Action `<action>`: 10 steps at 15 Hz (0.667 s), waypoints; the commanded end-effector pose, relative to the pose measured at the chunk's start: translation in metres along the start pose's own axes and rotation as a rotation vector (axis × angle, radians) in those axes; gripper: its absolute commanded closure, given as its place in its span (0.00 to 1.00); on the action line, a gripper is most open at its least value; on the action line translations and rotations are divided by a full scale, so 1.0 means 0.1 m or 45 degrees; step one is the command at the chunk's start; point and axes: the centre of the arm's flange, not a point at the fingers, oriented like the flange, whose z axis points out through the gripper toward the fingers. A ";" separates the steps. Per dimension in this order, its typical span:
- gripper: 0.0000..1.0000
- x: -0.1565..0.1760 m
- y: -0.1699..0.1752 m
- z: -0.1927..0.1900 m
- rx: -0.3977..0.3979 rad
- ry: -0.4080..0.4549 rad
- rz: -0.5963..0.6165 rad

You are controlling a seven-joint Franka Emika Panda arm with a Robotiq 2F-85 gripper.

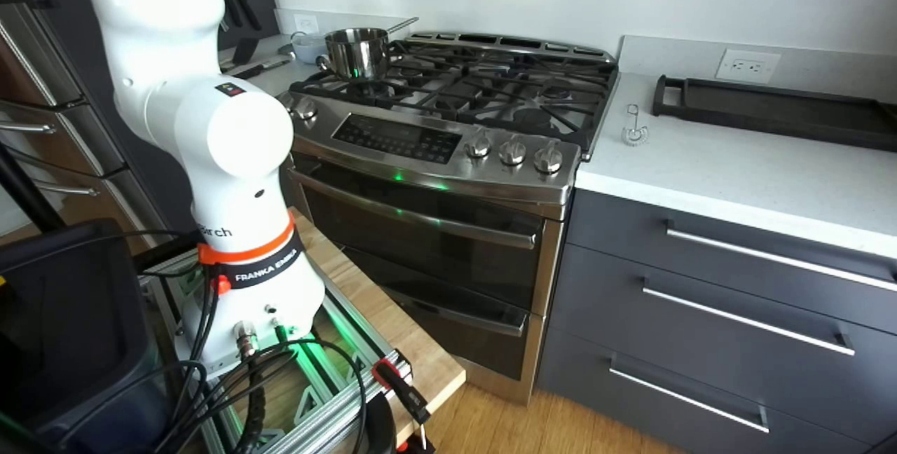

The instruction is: Remove the silver utensil from the pot and hang it on the hook at the top left

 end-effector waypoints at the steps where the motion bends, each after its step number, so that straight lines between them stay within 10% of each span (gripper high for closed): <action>1: 0.97 -0.11 -0.10 0.15 0.026 -0.040 0.014; 10: 0.97 -0.20 -0.23 0.29 0.018 -0.066 0.001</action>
